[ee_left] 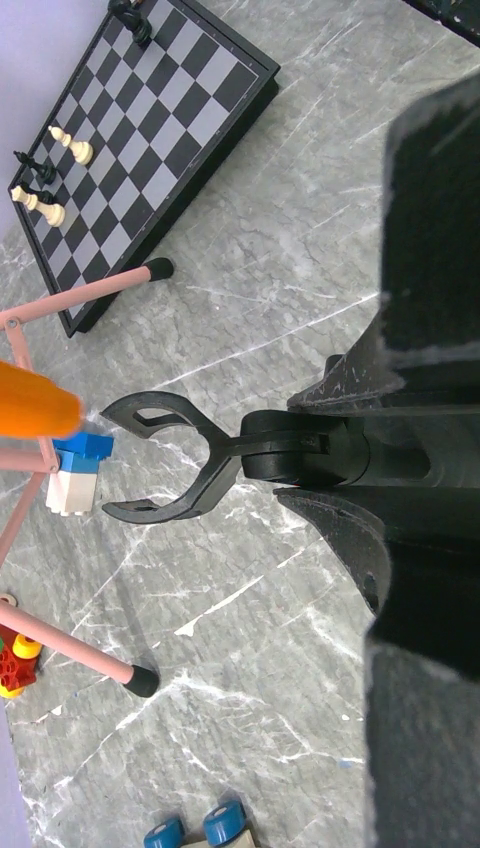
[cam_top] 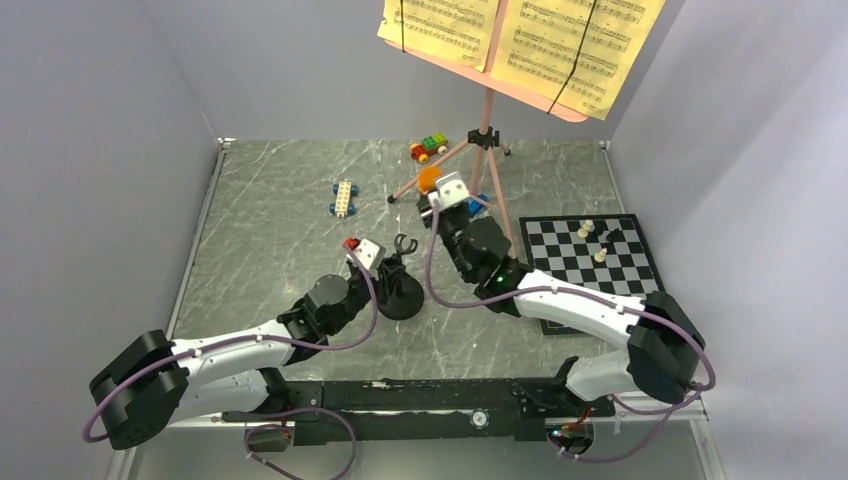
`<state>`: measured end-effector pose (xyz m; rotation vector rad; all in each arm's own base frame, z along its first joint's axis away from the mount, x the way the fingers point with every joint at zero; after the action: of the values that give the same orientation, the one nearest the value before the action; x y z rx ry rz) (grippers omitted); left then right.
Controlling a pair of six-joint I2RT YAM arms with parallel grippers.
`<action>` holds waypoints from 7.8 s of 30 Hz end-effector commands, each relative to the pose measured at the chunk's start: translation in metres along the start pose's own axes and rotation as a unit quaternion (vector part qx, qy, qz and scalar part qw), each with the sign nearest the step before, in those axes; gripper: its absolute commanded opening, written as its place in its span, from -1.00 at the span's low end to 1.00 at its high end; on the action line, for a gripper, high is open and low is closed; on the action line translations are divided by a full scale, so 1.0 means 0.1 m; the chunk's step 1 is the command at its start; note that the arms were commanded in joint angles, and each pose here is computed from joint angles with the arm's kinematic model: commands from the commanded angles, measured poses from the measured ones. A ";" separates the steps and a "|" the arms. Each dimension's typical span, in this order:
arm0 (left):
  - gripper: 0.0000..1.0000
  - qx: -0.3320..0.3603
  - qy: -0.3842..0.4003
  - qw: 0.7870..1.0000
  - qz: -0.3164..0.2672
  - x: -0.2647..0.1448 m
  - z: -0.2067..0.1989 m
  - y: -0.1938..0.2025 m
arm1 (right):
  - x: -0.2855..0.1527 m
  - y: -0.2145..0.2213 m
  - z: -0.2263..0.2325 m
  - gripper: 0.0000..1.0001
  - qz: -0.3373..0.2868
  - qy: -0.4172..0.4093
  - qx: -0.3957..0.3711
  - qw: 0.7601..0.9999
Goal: Pack up the instrument practice props
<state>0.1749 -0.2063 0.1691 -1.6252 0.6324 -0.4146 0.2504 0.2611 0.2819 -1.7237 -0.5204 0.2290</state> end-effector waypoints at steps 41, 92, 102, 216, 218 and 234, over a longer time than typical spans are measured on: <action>0.99 -0.100 0.118 0.983 -0.098 -0.81 -0.14 -0.70 | -0.96 -0.73 -0.34 -1.00 0.143 -0.205 0.298 0.921; -1.00 -0.323 -0.451 0.829 0.076 -0.70 2.13 -0.64 | -0.86 -0.65 -0.43 0.99 0.140 -0.133 0.343 0.919; -1.00 -0.361 -0.555 0.736 0.142 -0.86 3.14 -0.42 | -1.12 -0.60 -0.54 0.99 0.138 -0.112 0.331 0.927; -0.26 0.059 0.031 0.997 -0.034 0.22 -0.02 0.30 | -1.13 -0.06 -0.49 0.99 0.250 -0.057 0.289 0.922; -0.42 0.060 0.030 0.997 -0.032 0.24 -0.02 0.32 | -1.14 -0.07 -0.50 0.99 0.248 -0.056 0.287 0.924; -1.00 0.041 -0.118 0.990 -0.058 -0.09 0.19 -0.40 | -1.19 -0.12 -0.52 0.99 0.234 -0.059 0.289 0.926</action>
<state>0.1760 -0.1934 0.1379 -1.4925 0.5724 -0.3664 0.1682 0.1653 0.2771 -1.2380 -0.0490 0.7922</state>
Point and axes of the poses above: each gripper's point midway between its finger pads, its own x axis out along the fingers, its own z axis along the line the jaws close on, y = z × x, the point moved 9 cm from there along -x, back along the fingers
